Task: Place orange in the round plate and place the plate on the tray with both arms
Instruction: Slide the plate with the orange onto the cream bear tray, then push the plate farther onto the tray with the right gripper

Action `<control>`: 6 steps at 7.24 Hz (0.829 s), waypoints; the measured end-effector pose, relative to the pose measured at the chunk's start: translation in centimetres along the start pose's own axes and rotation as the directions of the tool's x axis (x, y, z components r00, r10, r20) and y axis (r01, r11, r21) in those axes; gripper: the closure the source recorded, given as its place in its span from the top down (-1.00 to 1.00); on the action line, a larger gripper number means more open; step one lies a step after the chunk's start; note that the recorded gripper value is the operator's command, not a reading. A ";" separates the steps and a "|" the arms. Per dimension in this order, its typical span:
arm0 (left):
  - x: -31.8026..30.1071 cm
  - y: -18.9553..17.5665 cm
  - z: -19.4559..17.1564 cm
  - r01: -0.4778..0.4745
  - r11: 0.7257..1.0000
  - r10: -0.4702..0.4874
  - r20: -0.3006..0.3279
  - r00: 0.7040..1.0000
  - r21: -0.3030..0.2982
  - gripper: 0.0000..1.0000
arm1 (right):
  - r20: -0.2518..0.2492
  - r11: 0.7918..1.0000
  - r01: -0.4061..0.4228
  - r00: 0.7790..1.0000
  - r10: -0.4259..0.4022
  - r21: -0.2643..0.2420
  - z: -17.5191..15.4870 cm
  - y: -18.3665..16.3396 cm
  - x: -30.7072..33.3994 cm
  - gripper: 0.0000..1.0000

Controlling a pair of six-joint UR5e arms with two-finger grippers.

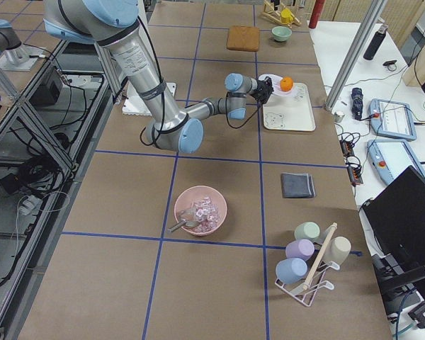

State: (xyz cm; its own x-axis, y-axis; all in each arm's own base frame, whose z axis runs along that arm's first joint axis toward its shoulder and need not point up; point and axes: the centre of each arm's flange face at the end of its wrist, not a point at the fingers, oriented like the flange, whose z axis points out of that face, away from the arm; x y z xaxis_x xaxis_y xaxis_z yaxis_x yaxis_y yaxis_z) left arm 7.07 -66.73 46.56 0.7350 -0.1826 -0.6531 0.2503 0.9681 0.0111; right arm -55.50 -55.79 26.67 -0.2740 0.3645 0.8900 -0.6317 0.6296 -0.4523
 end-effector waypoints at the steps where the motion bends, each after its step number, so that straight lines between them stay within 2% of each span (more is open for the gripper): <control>1: 0.1 0.0 0.0 -0.001 1.000 0.001 0.000 1.000 0.000 0.97 | -0.030 1.000 0.002 1.000 -0.001 0.026 1.5 -0.7 0.0 -1.00; 3: 0.1 0.0 0.1 -0.001 1.000 0.001 0.002 1.000 -0.001 0.97 | -0.061 0.998 0.006 0.998 -0.002 0.058 2.7 -2.1 0.7 -1.00; 5: -0.3 -0.3 0.1 -0.003 1.000 0.002 0.044 0.999 0.027 0.97 | -0.072 0.997 0.004 0.997 0.001 0.076 3.1 -3.5 0.8 -1.00; 6: -0.3 -0.4 0.0 -0.006 0.999 0.003 0.058 0.998 0.038 0.97 | -0.077 0.997 0.004 0.997 0.002 0.076 3.2 -3.7 0.8 0.03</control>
State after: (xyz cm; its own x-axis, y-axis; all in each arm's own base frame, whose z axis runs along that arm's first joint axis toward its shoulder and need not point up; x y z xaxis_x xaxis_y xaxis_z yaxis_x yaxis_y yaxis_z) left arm 6.77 -67.07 46.80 0.7713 -0.1891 -0.6078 0.2701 0.9618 0.0436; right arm -55.69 -60.02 29.21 -0.2185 0.4170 0.8822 -0.6861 0.5773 -0.4428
